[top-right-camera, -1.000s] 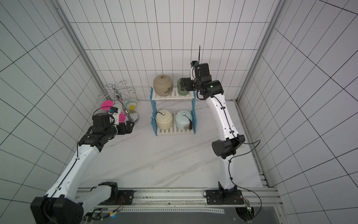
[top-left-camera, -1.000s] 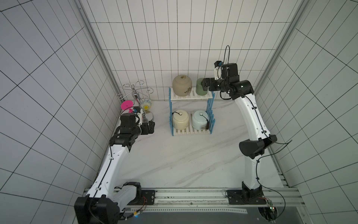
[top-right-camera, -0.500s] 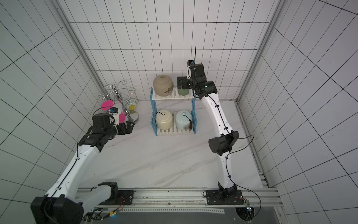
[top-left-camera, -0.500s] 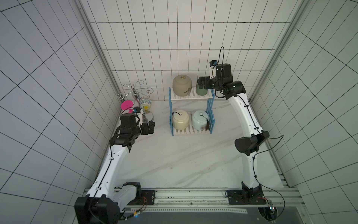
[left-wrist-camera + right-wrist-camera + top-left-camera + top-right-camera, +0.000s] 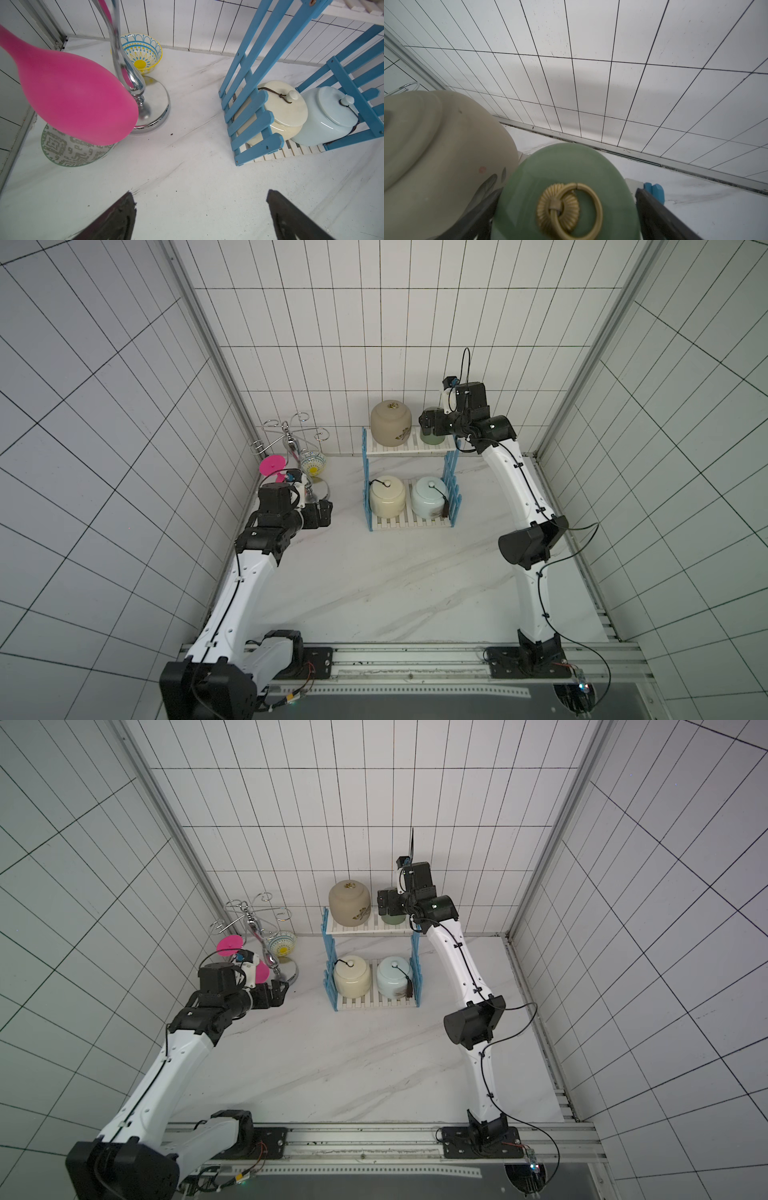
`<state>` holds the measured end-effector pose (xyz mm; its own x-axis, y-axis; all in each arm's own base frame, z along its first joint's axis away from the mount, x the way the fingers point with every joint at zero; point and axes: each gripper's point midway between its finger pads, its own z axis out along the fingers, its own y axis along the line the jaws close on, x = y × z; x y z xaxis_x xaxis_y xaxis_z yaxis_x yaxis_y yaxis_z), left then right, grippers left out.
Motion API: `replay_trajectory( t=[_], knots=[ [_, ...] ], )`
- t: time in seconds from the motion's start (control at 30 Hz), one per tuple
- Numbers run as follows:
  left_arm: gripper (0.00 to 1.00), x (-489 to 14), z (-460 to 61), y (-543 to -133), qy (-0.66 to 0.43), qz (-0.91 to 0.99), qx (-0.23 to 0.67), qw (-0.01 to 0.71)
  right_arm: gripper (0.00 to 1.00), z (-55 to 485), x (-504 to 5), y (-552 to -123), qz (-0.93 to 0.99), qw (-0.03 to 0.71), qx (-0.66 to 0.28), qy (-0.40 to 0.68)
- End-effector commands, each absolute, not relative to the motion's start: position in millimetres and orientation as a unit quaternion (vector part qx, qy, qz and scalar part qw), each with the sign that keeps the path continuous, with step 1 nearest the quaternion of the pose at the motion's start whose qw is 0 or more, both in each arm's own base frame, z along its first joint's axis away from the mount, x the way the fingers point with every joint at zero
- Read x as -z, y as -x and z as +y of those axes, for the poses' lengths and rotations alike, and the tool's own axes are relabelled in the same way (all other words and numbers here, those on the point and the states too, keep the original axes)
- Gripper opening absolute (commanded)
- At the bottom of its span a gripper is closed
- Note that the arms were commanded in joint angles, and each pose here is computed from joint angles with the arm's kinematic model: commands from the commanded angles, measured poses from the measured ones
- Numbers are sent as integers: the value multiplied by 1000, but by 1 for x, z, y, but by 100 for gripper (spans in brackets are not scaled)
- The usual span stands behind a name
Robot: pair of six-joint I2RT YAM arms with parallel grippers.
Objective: Remove the tea canisters from the shelf
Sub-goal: Pick up the tea canister from the shelf.
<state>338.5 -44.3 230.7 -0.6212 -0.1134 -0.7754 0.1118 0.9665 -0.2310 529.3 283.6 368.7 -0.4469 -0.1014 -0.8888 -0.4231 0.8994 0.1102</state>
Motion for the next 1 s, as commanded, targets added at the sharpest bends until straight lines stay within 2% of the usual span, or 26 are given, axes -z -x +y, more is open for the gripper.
replay_trajectory(
  t=[0.0, 0.53, 0.97],
  knots=[
    [99, -231, -45, -341, -4, 887, 133, 442, 95, 285, -378, -529, 828, 513, -160, 162],
    [99, -230, -46, -341, -6, 888, 135, 440, 79, 289, -370, -529, 833, 502, -165, 164],
    [99, -229, -47, -341, -8, 887, 138, 441, 75, 290, -391, -513, 825, 514, -166, 168]
  ],
)
